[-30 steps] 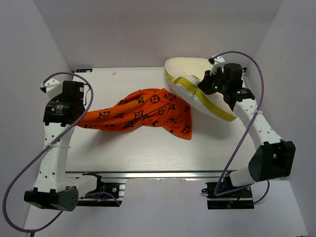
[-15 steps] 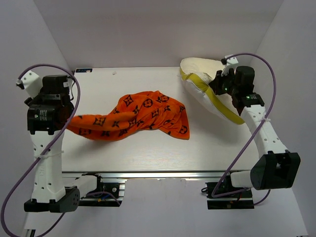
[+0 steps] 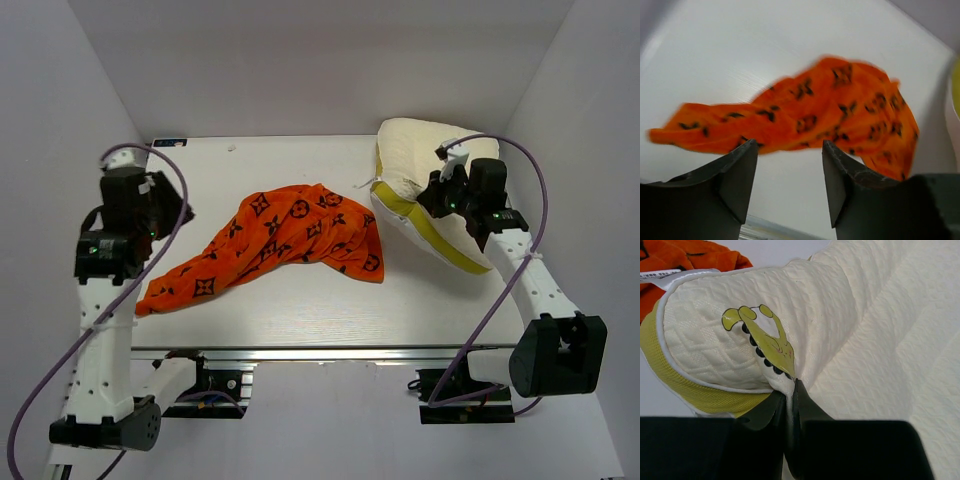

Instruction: Put the pillow into the pillowcase

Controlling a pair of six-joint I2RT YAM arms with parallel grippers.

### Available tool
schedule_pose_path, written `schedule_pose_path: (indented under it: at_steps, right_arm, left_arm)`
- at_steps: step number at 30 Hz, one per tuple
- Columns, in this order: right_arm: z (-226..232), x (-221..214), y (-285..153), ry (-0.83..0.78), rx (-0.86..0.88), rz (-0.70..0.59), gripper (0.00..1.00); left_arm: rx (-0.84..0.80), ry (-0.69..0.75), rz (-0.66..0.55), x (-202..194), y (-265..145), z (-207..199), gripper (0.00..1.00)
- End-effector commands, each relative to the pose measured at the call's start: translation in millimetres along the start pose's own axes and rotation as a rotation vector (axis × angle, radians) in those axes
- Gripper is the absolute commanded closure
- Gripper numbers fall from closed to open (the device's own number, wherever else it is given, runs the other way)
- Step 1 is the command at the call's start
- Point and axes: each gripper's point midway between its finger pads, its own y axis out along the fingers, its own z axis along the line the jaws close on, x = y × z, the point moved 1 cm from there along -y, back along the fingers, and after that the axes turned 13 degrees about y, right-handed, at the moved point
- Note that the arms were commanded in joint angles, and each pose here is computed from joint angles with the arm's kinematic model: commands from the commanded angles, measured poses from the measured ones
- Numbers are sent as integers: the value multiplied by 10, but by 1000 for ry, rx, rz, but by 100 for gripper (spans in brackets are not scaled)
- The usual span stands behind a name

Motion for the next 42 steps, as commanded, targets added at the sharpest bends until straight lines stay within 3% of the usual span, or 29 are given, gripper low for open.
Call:
schedule_pose_path:
  at_steps: [1, 4, 7, 12, 19, 21, 25, 28, 32, 42]
  right_arm:
    - [59, 245, -66, -60, 29, -89, 100]
    - [50, 201, -47, -55, 32, -74, 100]
    - [60, 152, -32, -50, 41, -57, 100]
    - [59, 95, -22, -38, 45, -40, 100]
    - [68, 28, -33, -37, 51, -26, 100]
    - [75, -3, -34, -38, 55, -20, 100]
    - [76, -49, -42, -35, 58, -17, 100]
    - [75, -88, -46, -34, 56, -14, 100]
    - [62, -105, -51, -38, 49, -19, 100]
    - [59, -103, -15, -25, 55, -22, 100]
  left_arm:
    - [-467, 52, 134, -439, 296, -887, 35]
    - [-548, 175, 106, -623, 305, -1408, 29]
    - [-479, 349, 162, -865, 573, -1835, 25]
    - [-444, 509, 155, -1070, 859, -2360, 20]
    - [-368, 589, 172, -1198, 1546, -2847, 18]
    - [-376, 548, 163, -1093, 1624, -3049, 17]
    - [-349, 501, 218, -1272, 1941, -3314, 15]
    - [-295, 435, 271, -1259, 2013, -3342, 13]
    - [-223, 379, 379, -1522, 2186, -3269, 14]
    - [-139, 366, 507, -1952, 2195, -2982, 17]
